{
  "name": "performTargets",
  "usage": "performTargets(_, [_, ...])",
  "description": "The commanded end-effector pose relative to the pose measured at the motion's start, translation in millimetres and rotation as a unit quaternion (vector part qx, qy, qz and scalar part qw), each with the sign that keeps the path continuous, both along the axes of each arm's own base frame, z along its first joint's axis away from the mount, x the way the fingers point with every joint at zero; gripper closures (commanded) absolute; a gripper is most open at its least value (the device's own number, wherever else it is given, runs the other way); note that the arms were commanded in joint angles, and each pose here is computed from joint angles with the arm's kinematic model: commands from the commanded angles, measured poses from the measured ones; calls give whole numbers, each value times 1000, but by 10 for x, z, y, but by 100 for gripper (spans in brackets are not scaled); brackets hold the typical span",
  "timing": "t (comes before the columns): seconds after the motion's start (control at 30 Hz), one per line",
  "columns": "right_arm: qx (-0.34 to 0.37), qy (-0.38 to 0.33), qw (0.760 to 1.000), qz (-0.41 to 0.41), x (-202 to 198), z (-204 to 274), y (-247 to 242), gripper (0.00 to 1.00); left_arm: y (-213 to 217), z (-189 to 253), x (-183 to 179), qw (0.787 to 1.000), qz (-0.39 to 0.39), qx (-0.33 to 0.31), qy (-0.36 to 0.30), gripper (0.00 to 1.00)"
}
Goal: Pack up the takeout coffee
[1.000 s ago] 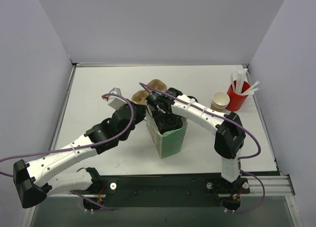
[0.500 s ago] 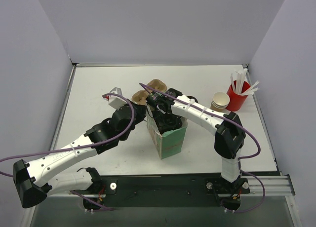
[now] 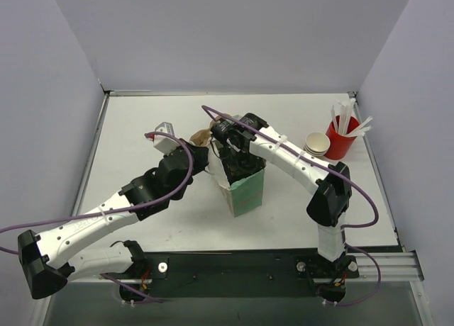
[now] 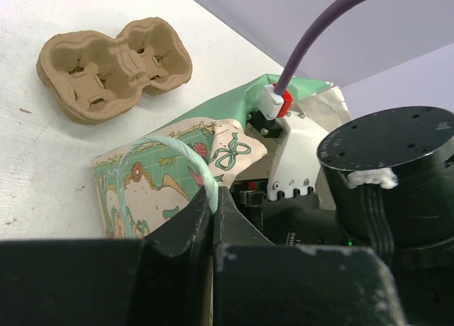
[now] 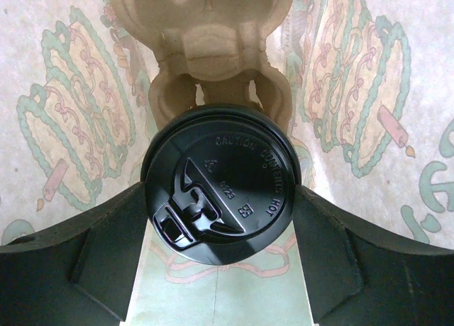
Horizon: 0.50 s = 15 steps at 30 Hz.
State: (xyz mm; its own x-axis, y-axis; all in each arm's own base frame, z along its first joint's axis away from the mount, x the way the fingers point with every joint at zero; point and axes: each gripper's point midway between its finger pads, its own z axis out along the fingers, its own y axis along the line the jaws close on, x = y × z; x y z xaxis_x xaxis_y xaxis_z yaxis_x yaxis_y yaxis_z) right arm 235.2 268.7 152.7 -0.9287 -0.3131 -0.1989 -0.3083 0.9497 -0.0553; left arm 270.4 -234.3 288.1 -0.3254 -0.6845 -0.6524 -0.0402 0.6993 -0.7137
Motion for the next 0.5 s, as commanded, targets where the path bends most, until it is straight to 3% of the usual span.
performTargets(0.0, [-13, 13, 1000, 21, -89, 162, -35, 89, -59, 66, 5, 1000, -12, 12, -8, 100])
performTargets(0.47, [-39, 47, 998, 25, -178, -218, -78, 89, -154, 138, 50, 999, -24, 14, -21, 100])
